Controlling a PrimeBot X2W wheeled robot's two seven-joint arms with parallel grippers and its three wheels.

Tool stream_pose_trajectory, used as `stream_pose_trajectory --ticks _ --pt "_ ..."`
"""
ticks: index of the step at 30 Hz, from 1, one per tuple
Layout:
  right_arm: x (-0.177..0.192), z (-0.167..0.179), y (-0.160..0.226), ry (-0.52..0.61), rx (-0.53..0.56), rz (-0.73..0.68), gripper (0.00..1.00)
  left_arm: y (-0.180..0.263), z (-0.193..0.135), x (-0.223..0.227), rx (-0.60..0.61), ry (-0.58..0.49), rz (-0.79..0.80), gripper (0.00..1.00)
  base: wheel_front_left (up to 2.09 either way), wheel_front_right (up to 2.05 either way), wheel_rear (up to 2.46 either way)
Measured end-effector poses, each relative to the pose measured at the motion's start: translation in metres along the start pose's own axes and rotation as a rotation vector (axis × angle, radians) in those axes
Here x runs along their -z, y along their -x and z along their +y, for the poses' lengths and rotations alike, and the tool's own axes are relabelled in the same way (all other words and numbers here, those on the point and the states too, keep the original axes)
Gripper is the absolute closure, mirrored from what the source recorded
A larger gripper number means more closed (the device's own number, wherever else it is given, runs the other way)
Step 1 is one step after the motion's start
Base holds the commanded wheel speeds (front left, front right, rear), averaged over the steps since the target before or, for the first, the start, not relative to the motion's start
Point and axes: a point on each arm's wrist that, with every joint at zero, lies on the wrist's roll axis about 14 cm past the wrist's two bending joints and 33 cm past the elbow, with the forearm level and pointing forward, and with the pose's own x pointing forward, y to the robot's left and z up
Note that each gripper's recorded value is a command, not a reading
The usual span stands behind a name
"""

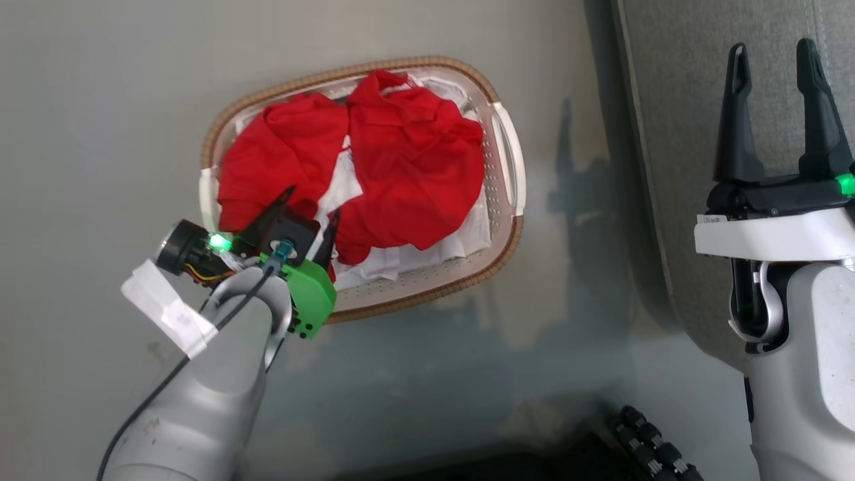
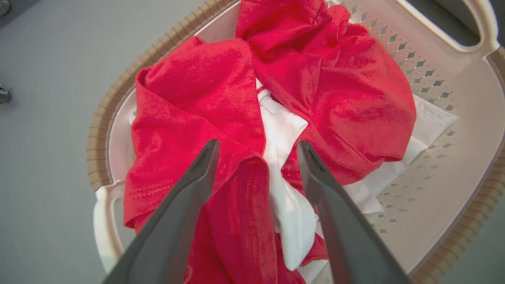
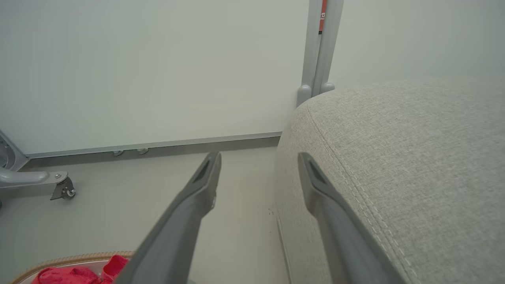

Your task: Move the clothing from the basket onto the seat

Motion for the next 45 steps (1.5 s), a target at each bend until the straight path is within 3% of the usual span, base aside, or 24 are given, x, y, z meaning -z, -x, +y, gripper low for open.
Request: stream_pose_trajectory --ticks 13,14,16,27,33,39,45 --pt "0.03 -0.024 0.006 0.012 0.053 0.074 0.0 -0.039 0.015 0.052 -0.038 -0.038 0.201 0.0 0.0 0.0 0.0" --pt "0.031 -0.025 0.007 0.011 0.056 0.075 0.0 -0.04 0.014 0.053 -0.034 -0.042 0.206 0.47 0.0 0.0 0.0" --pt "0.029 -0.026 0.007 0.008 0.059 0.074 0.0 -0.039 0.013 0.053 -0.032 -0.046 0.211 1.0 0.0 0.0 0.0" --pt "0.003 -0.017 0.009 -0.019 0.043 0.031 0.0 -0.02 0.009 0.021 -0.041 -0.019 0.129 1.0 0.0 0.0 0.0" --pt "-0.012 -0.013 0.026 -0.013 0.041 0.033 0.0 0.002 0.005 -0.018 -0.055 -0.019 0.001 1.0 0.0 0.0 0.0" --pt "-0.026 -0.007 0.053 -0.007 0.034 0.043 0.0 0.047 0.005 -0.061 -0.092 0.0 -0.163 1.0 0.0 0.0 0.0" --pt "-0.044 0.009 0.079 -0.023 0.0 0.031 0.0 0.097 0.004 -0.106 -0.121 -0.056 -0.323 1.0 0.0 0.0 0.0"
